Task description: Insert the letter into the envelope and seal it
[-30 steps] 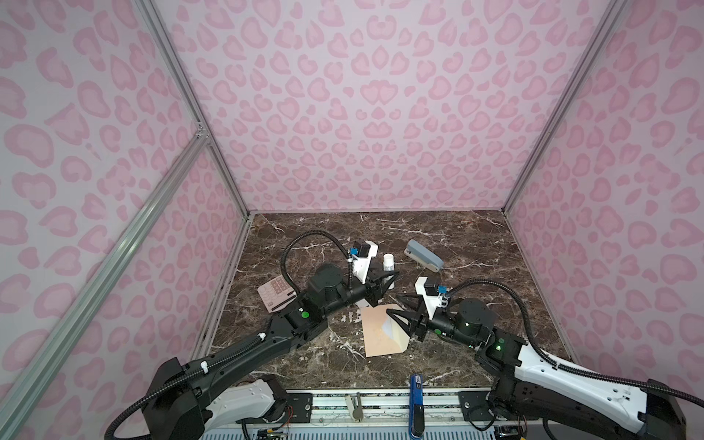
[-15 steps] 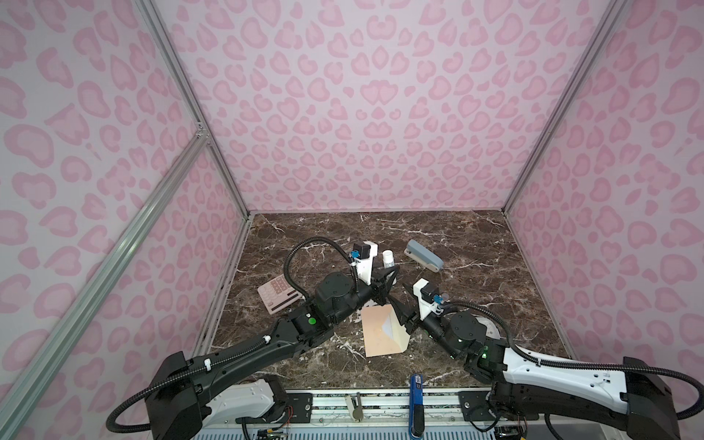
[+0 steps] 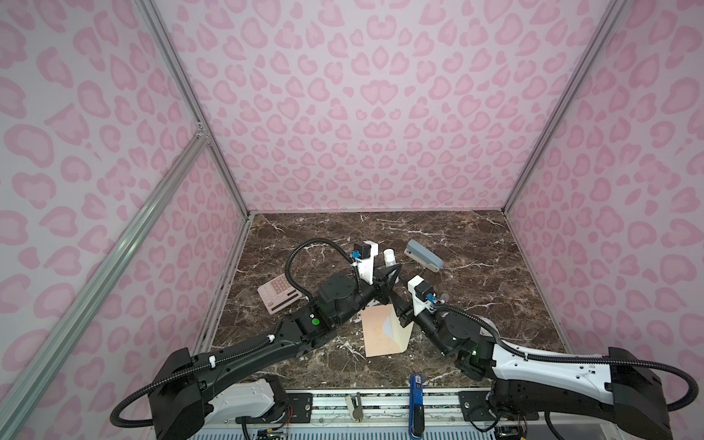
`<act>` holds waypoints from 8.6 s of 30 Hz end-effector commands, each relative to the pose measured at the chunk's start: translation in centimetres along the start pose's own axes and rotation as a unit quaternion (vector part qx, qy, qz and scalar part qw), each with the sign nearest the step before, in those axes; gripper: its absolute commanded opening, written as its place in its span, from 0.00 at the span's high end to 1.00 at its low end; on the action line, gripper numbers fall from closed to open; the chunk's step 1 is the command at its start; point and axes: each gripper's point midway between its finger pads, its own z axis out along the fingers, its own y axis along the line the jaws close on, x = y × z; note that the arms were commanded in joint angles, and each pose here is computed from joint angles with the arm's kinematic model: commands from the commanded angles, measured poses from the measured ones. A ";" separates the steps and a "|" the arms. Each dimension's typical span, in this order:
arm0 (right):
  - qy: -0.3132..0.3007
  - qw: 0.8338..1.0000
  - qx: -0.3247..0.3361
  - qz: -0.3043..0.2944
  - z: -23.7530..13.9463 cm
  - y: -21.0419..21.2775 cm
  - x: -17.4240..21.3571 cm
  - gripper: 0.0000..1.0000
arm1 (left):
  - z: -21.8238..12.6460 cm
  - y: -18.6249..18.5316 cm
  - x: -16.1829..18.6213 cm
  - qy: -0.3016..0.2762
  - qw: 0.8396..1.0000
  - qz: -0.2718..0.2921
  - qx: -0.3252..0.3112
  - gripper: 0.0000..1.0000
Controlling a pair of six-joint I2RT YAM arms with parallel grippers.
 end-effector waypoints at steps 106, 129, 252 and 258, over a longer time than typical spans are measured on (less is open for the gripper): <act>-0.028 0.997 0.048 -0.048 3.0 2.6 -1.3 0.43 | -3.8 2.4 -4.9 -0.104 0.991 -0.074 -0.032 0.96; -0.016 0.997 0.040 -0.062 3.9 2.9 -1.4 0.69 | -3.2 2.1 -3.8 -0.086 0.993 -0.074 -0.027 0.96; -0.002 0.993 0.081 -0.081 4.3 2.6 -0.9 0.78 | -3.0 2.2 -3.1 -0.053 0.994 -0.091 -0.011 0.96; -0.005 0.997 0.054 -0.058 3.9 3.0 -1.6 0.83 | -2.9 2.0 -2.1 -0.036 0.995 -0.089 -0.002 0.96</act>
